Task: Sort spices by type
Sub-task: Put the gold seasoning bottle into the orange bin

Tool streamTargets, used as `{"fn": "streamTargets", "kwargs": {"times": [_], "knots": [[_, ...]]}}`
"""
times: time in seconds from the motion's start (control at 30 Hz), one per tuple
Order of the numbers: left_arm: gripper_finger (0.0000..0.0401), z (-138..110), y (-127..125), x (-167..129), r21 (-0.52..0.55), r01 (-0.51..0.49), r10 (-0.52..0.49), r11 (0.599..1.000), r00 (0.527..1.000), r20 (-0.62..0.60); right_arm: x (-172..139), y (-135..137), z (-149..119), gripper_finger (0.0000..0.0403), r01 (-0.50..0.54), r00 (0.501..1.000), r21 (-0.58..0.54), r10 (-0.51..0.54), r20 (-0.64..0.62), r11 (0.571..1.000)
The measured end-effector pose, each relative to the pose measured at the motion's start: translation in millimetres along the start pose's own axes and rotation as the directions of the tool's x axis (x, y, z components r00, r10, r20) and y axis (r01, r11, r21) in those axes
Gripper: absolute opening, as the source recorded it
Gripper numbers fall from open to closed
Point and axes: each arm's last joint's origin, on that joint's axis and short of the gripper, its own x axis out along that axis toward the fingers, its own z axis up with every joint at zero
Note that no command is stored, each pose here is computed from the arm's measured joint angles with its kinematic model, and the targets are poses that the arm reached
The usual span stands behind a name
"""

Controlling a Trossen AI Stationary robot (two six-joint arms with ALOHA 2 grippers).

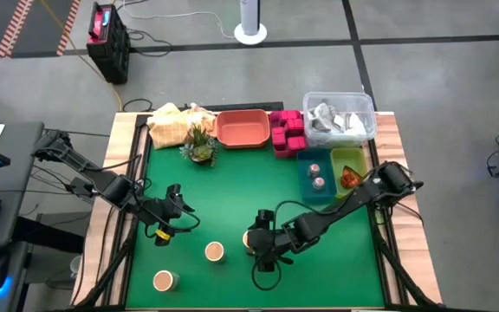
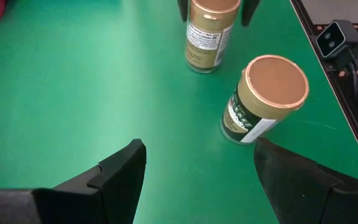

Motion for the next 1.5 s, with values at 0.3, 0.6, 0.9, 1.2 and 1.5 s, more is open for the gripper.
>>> {"fn": "streamTargets", "kwargs": {"times": [0.3,0.6,0.9,1.2,1.5], "knots": [[0.0286,0,0,0,-0.003,-0.001,0.001,1.0,1.0,-0.002,5,-4,0,0.0376,0.011,1.0,0.01,-0.011,-0.006,1.0],[0.0286,0,0,0,-0.003,-0.001,0.001,1.0,1.0,-0.002,5,-4,0,0.0302,-0.001,1.0,0.011,0.001,-0.008,1.0],[0.0286,0,0,0,-0.002,-0.001,0.001,1.0,1.0,-0.002,0,-4,6,0.0302,0.005,0.999,-0.006,-0.006,-0.037,1.0],[0.0286,-2,0,0,-0.015,-0.002,0.002,1.0,1.0,-0.017,3,-16,8,0.0302,0.051,0.997,0.003,-0.051,-0.061,0.999],[0.0286,-2,0,0,-0.018,-0.002,0.002,1.0,1.0,-0.017,2,-16,7,0.0302,0.054,0.996,0.001,-0.054,-0.064,0.999]]}}
